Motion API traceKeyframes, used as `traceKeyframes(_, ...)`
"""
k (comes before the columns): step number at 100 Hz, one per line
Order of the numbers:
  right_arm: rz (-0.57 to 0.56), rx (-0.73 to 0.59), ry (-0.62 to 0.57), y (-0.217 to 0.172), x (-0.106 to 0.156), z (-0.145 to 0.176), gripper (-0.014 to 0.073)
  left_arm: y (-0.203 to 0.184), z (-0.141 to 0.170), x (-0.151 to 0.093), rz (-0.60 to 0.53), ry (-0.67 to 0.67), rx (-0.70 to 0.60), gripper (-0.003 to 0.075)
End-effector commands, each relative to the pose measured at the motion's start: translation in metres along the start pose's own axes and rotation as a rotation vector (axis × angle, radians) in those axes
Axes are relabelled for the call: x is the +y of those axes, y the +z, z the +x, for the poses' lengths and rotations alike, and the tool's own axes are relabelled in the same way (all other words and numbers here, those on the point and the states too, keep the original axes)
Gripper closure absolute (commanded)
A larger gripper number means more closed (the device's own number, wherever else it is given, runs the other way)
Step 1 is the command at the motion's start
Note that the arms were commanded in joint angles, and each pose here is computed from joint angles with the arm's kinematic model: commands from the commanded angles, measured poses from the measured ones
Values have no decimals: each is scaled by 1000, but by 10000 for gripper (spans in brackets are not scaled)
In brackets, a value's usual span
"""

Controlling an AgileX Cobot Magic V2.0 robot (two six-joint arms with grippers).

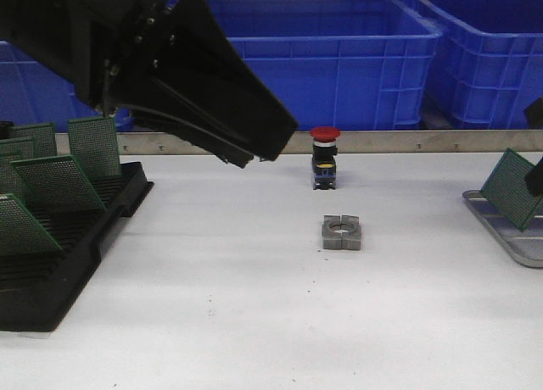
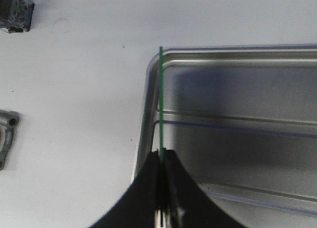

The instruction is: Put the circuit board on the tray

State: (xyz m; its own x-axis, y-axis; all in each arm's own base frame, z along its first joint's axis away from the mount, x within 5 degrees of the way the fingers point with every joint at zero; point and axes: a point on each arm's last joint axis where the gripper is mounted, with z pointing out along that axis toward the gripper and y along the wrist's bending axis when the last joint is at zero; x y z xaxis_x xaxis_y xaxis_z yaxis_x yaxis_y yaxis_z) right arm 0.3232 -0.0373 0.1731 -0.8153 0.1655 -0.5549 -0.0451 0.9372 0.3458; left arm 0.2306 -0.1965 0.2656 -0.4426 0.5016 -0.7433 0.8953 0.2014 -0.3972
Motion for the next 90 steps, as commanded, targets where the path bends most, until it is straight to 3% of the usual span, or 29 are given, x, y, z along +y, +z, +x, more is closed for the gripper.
traceKeyframes(1,-6,-55,-12,-11,3,-14,581,-7,-15,-13,29,5,-76,235)
traceKeyframes(6,-2,-48,-25,-11,3,-13,506,-7,-15,-13,29,5,-76,235)
traceKeyframes(22,45,-73,-30,-12,-2,-15,87,-8,-15,-12,26,4,-75,235)
traceKeyframes(30,80,-94,-35,-15,-6,-19,-7,-10,-13,-10,13,24,-53,235)
traceKeyframes(68,118,-123,-40,-28,-17,-23,-17,-64,-12,18,-238,183,80,235)
traceKeyframes(90,115,-122,-40,-28,-17,-23,-17,-86,-5,21,-353,363,341,235)
